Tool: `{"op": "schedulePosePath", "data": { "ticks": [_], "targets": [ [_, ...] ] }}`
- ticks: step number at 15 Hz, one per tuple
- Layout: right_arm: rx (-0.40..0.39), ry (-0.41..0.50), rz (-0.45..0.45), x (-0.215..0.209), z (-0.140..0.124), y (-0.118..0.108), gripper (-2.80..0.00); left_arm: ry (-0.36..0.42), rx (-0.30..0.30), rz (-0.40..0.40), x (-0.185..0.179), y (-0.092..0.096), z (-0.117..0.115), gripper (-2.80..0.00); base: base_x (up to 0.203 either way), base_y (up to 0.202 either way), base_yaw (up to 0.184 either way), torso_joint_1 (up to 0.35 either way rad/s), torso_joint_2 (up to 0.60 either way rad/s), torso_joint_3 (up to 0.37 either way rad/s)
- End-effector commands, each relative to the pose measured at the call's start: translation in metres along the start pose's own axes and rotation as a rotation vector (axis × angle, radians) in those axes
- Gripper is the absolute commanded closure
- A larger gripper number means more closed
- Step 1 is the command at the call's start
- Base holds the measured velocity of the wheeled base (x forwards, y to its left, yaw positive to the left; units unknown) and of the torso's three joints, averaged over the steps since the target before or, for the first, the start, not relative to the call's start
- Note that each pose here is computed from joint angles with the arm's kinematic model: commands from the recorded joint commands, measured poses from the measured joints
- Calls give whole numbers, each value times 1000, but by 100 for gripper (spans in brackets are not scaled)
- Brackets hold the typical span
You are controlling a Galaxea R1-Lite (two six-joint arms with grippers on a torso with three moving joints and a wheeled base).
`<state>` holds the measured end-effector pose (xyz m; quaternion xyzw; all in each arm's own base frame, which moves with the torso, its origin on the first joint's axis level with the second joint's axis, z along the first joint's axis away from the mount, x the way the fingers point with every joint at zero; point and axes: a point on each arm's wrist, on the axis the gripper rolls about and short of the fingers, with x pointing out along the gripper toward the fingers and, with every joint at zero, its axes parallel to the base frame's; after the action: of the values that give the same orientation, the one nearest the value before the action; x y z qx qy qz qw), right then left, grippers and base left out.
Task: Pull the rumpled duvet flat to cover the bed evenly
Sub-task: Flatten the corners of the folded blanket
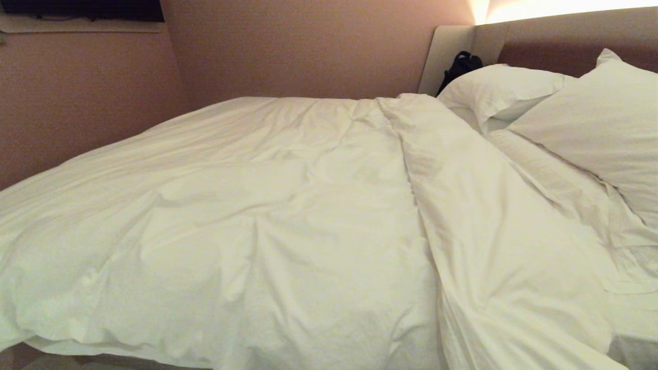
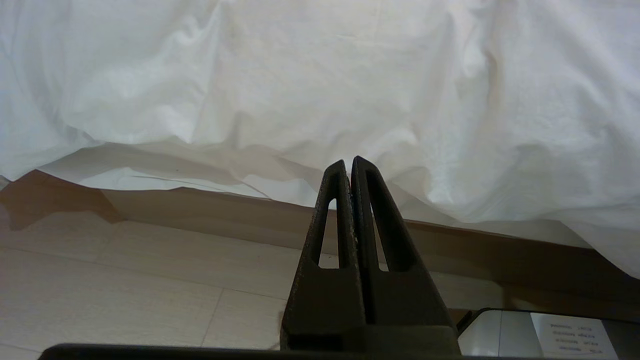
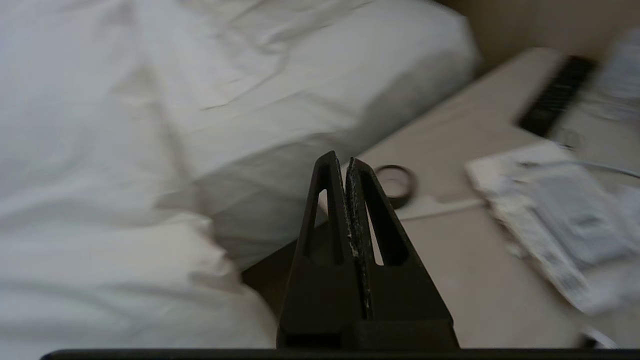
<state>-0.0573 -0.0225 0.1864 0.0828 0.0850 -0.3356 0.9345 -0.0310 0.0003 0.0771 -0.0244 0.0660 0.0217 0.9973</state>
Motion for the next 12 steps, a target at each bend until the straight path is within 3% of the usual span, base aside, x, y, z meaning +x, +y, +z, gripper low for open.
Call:
{"op": "schedulePosePath", "data": {
  "ticks": [1,3,5,6,7,12],
  "targets": [
    [-63,22,8,-2,-3,2,0,2,1,0,0,0,0,0,0,0,0,0,0,0],
    [-34,21,95,-8,-13,-1,0,2,3,0,0,0,0,0,0,0,0,0,0,0],
    [10,-37,290,-22,-30,-11,0,0,0,1,0,0,0,0,0,0,0,0,0,0],
    [1,-57,411,-28,-38,-13,0,2,0,1,0,0,0,0,0,0,0,0,0,0],
    [-3,-73,476,-29,-42,-13,0,2,0,1,0,0,0,0,0,0,0,0,0,0],
    [23,-329,545,-18,-29,1,0,2,4,0,0,0,0,0,0,0,0,0,0,0]
  ]
}}
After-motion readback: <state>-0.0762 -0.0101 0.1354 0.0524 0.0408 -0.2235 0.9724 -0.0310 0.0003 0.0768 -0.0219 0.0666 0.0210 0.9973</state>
